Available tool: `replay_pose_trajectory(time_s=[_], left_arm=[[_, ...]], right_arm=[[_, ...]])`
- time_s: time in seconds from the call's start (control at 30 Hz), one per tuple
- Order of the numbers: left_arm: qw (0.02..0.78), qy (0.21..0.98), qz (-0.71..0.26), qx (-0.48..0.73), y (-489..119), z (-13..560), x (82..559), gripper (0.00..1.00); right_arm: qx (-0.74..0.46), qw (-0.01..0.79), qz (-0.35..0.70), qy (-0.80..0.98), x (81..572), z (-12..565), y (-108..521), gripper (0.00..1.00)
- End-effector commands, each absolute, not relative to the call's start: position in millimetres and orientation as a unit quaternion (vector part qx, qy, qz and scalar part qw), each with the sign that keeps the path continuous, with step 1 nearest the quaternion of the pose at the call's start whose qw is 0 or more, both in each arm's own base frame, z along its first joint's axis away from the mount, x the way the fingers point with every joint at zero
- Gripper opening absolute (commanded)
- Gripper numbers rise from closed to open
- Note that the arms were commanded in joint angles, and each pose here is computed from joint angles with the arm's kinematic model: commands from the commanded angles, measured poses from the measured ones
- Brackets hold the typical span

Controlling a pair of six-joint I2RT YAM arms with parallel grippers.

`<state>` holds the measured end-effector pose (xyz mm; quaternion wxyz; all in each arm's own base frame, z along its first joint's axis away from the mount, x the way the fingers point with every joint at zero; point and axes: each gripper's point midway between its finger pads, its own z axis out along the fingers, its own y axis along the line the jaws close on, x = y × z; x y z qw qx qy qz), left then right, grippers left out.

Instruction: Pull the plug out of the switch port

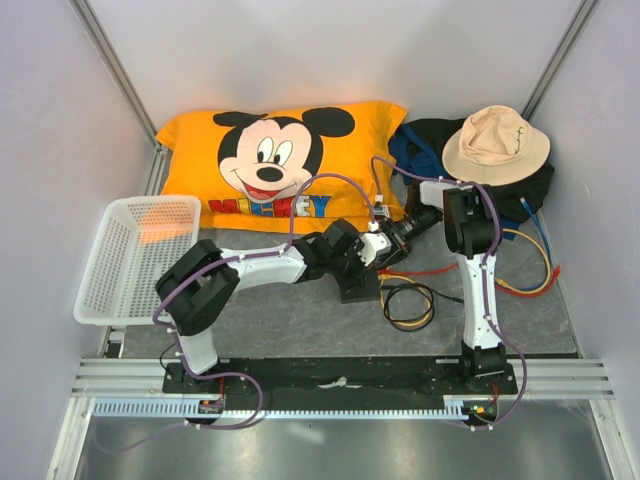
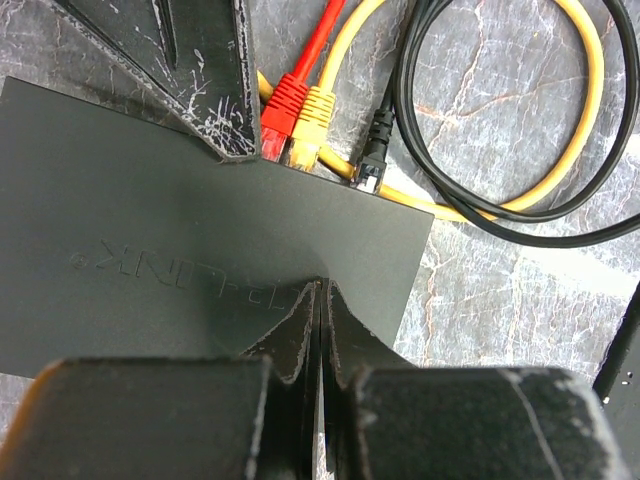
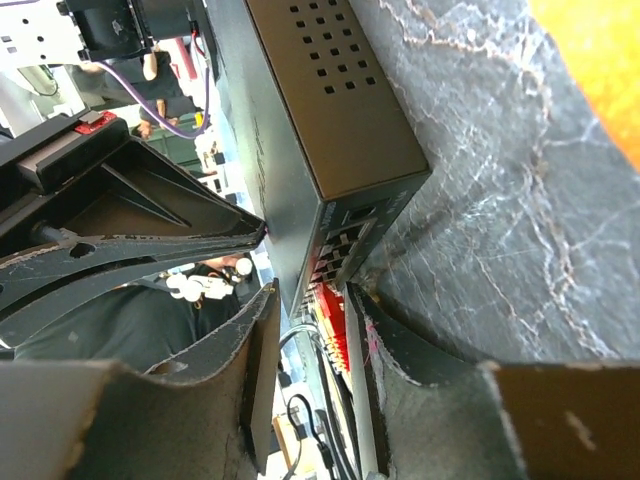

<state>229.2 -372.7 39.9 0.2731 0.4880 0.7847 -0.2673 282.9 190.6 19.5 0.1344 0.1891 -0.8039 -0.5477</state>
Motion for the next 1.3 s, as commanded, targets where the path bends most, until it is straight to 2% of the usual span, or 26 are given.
replay_pose_trajectory(time_s=[0.0,0.2,0.37,0.5,0.6,0.87,0.93,1.0,1.1,1.2,1.27], left_arm=[[0.146,0.831,-0.195,0.501,-317.4,-28.8,192.0,0.02],[0.148,0.827,-0.194,0.507,-317.2,-28.0,192.6,0.02],[0.148,0.825,-0.194,0.509,-317.3,-26.3,192.6,0.02],[0.150,0.824,-0.193,0.510,-316.5,-24.6,192.9,0.02],[0.157,0.820,-0.191,0.516,-317.0,-21.4,195.0,0.02],[0.169,0.812,-0.204,0.520,-327.9,-7.1,200.5,0.03],[0.171,0.810,-0.207,0.521,-329.8,-4.7,200.2,0.09],[0.176,0.805,-0.213,0.525,-332.6,-0.3,200.7,0.13],[0.182,0.801,-0.220,0.526,-336.7,6.6,201.9,0.27],[0.182,0.797,-0.237,0.525,-341.6,12.7,198.5,0.34],[0.179,0.797,-0.241,0.524,-342.9,12.3,198.0,0.34]], right_arm=[[0.231,0.227,-0.480,-0.815,236.9,-22.6,157.8,0.42],[0.249,0.240,-0.466,-0.815,225.4,-21.5,149.1,0.42],[0.259,0.249,-0.457,-0.814,219.6,-20.9,147.9,0.47],[0.254,0.255,-0.450,-0.817,214.1,-15.9,143.5,0.44],[0.243,0.264,-0.452,-0.817,205.1,-12.0,139.3,0.50],[0.243,0.214,-0.446,-0.835,212.5,-4.2,141.0,0.53],[0.227,0.201,-0.432,-0.849,218.6,-0.8,140.0,0.57],[0.230,0.175,-0.398,-0.871,225.9,-7.9,133.8,0.58],[0.230,0.179,-0.398,-0.870,219.8,-8.0,131.7,0.50],[0.223,0.200,-0.410,-0.862,208.7,-9.2,127.5,0.45],[0.217,0.204,-0.412,-0.861,207.4,-14.7,127.8,0.45]])
